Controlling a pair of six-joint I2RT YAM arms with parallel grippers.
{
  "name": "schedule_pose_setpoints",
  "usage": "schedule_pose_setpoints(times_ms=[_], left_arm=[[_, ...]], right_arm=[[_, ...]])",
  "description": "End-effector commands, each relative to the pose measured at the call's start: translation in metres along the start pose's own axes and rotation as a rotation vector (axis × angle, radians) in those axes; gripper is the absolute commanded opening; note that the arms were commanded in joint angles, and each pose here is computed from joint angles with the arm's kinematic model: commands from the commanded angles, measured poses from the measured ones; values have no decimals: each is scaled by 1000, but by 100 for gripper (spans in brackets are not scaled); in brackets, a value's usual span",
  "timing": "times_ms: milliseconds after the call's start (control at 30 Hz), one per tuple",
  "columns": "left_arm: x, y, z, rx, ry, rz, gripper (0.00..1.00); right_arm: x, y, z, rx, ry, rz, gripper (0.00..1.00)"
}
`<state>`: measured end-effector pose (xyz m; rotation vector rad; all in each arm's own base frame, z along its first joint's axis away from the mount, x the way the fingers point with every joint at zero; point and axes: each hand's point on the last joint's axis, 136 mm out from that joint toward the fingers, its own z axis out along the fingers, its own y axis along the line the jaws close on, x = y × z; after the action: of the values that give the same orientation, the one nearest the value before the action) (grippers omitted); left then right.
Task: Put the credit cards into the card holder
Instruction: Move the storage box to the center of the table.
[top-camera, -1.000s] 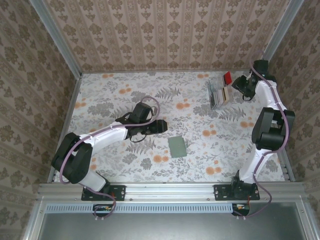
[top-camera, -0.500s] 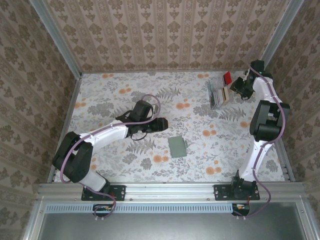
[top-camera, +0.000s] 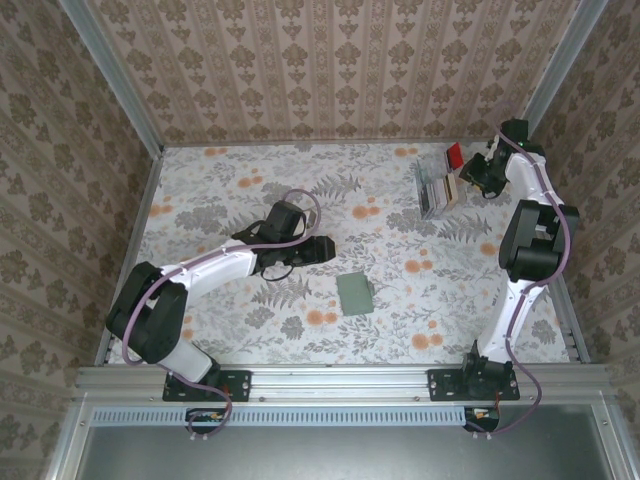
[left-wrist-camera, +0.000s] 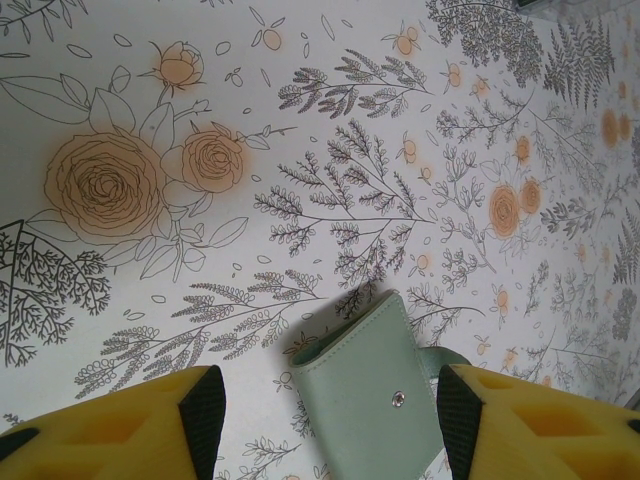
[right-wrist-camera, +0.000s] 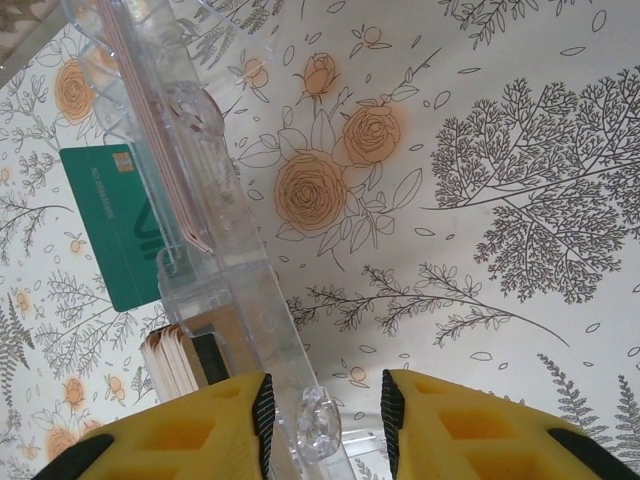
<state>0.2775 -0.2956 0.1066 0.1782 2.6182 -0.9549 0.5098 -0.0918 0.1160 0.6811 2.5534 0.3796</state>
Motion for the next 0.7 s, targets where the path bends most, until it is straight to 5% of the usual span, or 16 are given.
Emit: schedule_pose_setpoints(times_ms=[0, 667], left_arm=[[-4, -2, -1, 2, 6, 15, 61], [-3, -1, 2, 2, 19, 4, 61]], right_arm=[[-9, 19, -24, -56, -46, -9, 36], [22, 3, 12, -1, 95, -66, 25]])
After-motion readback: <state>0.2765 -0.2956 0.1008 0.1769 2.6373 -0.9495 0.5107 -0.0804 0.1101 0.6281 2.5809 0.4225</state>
